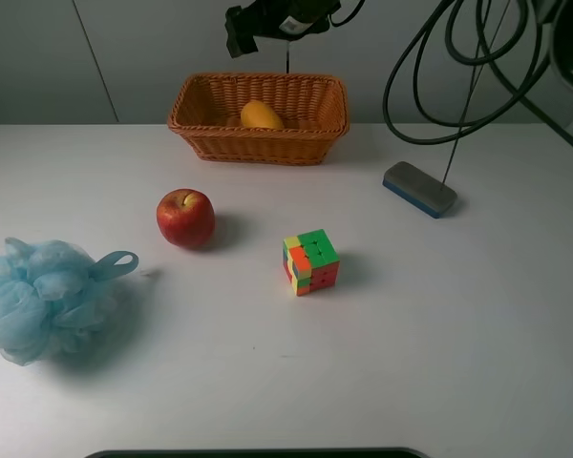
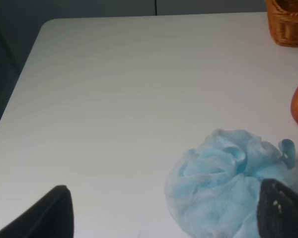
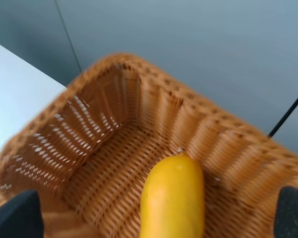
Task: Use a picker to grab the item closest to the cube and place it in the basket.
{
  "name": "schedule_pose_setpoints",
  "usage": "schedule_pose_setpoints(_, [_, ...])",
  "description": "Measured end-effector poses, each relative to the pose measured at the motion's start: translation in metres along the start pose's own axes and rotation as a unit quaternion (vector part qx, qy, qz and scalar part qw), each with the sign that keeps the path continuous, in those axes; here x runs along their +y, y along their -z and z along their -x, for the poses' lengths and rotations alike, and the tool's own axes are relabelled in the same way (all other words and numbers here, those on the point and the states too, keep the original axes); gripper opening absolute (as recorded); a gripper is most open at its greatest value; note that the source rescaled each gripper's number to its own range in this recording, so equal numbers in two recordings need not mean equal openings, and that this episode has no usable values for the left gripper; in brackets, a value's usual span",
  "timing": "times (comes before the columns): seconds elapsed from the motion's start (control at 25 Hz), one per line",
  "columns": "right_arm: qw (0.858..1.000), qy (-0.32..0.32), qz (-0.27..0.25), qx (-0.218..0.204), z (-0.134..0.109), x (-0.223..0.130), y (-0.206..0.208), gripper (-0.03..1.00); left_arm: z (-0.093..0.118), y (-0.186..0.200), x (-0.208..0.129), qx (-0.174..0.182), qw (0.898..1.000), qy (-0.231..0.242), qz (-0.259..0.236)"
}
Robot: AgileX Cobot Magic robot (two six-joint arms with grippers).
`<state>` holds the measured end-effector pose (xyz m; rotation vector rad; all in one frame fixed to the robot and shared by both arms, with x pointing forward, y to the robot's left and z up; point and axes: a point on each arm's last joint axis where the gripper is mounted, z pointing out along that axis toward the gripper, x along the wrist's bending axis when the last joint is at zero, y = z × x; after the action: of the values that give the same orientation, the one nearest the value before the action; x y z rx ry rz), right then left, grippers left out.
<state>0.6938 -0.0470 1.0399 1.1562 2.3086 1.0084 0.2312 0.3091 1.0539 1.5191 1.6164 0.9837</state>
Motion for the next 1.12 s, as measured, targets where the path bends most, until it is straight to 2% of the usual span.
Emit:
schedule_pose_setpoints(0.12, [1.0, 0.02, -0.002, -0.007, 0.0, 0.022, 0.062, 1.0, 0.0, 0.0, 0.0, 0.0, 1.0, 0.0, 0.0])
schedule_pose_setpoints(0.24, [0.999, 0.028, -0.002, -0.033, 0.013, 0.034, 0.129, 1.0, 0.0, 0.0, 0.0, 0.0, 1.0, 0.0, 0.0])
schedule_pose_setpoints(0.48, [0.992, 0.003, -0.018, -0.126, 0.059, 0.026, 0.259, 1.0, 0.0, 0.0, 0.0, 0.001, 1.0, -0.002, 0.0])
schedule_pose_setpoints(0.68, [0.973, -0.019, 0.037, -0.225, 0.075, 0.012, 0.364, 1.0, 0.0, 0.0, 0.0, 0.001, 1.0, -0.003, 0.0])
schedule_pose_setpoints(0.92, [0.947, -0.04, 0.084, -0.309, 0.061, -0.028, 0.458, 1.0, 0.0, 0.0, 0.0, 0.001, 1.0, -0.003, 0.0])
schedule_pose_setpoints(1.12, [0.941, -0.048, 0.085, -0.324, 0.022, -0.079, 0.491, 1.0, 0.0, 0.0, 0.0, 0.001, 1.0, -0.003, 0.0])
